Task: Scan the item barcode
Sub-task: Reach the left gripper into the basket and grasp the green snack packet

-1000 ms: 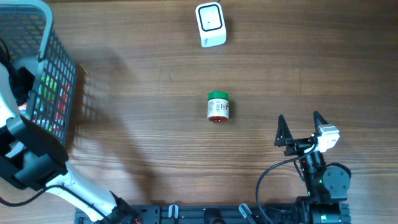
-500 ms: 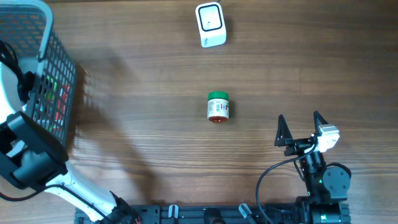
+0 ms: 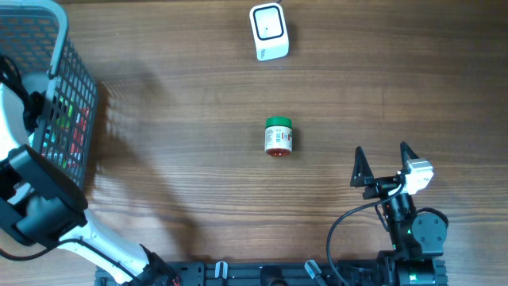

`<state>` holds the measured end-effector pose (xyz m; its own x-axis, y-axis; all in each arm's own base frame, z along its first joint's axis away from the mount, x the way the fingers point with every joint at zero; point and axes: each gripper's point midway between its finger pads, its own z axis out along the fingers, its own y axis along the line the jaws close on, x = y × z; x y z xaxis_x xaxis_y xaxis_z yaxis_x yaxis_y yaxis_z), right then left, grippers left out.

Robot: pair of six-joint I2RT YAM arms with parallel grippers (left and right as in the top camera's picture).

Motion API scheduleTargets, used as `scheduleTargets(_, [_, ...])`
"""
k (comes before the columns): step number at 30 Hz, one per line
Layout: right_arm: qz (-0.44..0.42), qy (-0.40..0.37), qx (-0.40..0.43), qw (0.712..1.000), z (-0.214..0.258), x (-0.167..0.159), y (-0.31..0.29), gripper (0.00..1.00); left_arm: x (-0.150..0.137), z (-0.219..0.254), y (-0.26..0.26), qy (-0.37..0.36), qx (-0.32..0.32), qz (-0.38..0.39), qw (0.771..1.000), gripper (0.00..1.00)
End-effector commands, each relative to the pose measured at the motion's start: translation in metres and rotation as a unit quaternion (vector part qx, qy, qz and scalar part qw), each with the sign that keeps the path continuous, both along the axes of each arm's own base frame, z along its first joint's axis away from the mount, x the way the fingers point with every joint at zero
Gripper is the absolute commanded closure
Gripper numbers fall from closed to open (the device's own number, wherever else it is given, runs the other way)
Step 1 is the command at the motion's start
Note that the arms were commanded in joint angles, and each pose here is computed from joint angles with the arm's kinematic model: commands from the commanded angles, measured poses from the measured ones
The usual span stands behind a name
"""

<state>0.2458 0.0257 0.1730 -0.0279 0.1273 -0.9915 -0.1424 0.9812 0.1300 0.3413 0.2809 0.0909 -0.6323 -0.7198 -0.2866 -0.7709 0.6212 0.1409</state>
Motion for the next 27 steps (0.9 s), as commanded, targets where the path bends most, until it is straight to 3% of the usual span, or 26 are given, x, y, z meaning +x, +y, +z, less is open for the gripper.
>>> scheduleTargets(1, [-0.004, -0.005, -0.005, 1.0, 0.002, 0.0, -0.002, 0.0, 0.0, 0.01, 0.009, -0.019, 0.016, 0.012, 1.0, 0.0])
scheduleTargets(3, [-0.004, -0.005, -0.005, 1.0, 0.002, 0.0, -0.002, 0.0, 0.014, 0.018, 0.026, -0.048, 0.045, -0.017, 0.998, 0.0])
scheduleTargets(6, [-0.004, -0.005, -0.005, 1.0, 0.002, 0.0, -0.002, 0.0, 0.03, 0.017, 0.022, -0.068, 0.033, -0.09, 0.993, 0.0])
scheduleTargets(13, [-0.004, -0.005, -0.005, 1.0, 0.002, 0.0, -0.002, 0.0, 0.04, -0.017, 0.005, -0.041, -0.01, -0.243, 0.969, 0.0])
scheduleTargets(25, [-0.004, -0.005, -0.005, 1.0, 0.002, 0.0, -0.002, 0.0, 0.019, -0.066, -0.009, 0.029, -0.069, -0.282, 0.957, 0.0])
scheduleTargets(27, [-0.004, -0.005, -0.005, 1.0, 0.002, 0.0, -0.002, 0.0, 0.015, -0.07, -0.007, 0.042, -0.067, -0.279, 0.957, 0.08])
